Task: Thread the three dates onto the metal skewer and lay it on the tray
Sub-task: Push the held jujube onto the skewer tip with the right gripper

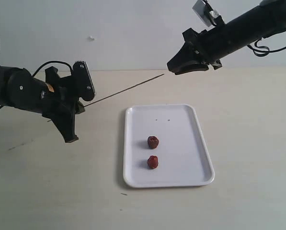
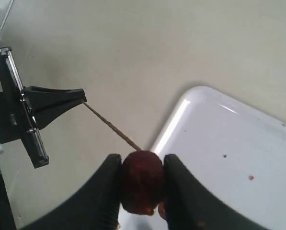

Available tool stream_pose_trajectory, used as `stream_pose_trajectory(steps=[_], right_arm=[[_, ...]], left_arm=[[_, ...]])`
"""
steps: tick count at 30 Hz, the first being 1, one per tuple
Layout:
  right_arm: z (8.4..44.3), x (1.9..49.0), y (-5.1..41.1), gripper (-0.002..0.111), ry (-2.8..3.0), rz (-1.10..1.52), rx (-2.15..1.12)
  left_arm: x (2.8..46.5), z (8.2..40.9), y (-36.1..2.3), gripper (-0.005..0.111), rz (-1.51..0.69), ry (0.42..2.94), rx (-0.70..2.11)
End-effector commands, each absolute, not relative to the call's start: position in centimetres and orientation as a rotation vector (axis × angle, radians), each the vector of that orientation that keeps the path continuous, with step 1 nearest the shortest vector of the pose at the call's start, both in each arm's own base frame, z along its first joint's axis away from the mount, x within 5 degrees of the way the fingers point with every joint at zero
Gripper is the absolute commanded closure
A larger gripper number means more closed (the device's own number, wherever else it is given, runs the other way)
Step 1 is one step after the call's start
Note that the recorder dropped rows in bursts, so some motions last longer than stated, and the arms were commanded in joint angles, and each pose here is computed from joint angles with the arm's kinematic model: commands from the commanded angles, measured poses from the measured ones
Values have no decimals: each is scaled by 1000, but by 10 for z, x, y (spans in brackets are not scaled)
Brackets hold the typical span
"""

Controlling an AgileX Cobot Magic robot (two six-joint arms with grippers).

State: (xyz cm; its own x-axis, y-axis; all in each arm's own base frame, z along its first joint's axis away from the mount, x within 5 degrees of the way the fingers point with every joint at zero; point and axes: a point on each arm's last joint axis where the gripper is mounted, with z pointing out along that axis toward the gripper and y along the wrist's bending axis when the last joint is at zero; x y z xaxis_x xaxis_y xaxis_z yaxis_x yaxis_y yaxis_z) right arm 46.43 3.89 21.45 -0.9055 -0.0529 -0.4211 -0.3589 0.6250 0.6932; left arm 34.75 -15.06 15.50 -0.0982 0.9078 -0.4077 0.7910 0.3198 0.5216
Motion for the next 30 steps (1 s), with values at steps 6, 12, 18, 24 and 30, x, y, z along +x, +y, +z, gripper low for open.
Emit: stream_pose_trajectory(steps=[6, 12, 18, 24, 30], right_arm=[[214, 460, 39, 78, 2463, 1208, -339], [214, 460, 39, 78, 2461, 1212, -335], [215, 460, 42, 78, 2461, 1216, -342], [215, 460, 43, 78, 2450, 1230, -333], [215, 460, 43, 78, 2452, 1228, -333]], left_arm=[[348, 159, -151, 107, 219, 1905, 1460], [348, 159, -151, 107, 219, 1905, 1460], [345, 160, -160, 107, 214, 1875, 1474], [343, 161, -166, 107, 213, 1848, 1478], [344, 162, -166, 107, 218, 1838, 1466]])
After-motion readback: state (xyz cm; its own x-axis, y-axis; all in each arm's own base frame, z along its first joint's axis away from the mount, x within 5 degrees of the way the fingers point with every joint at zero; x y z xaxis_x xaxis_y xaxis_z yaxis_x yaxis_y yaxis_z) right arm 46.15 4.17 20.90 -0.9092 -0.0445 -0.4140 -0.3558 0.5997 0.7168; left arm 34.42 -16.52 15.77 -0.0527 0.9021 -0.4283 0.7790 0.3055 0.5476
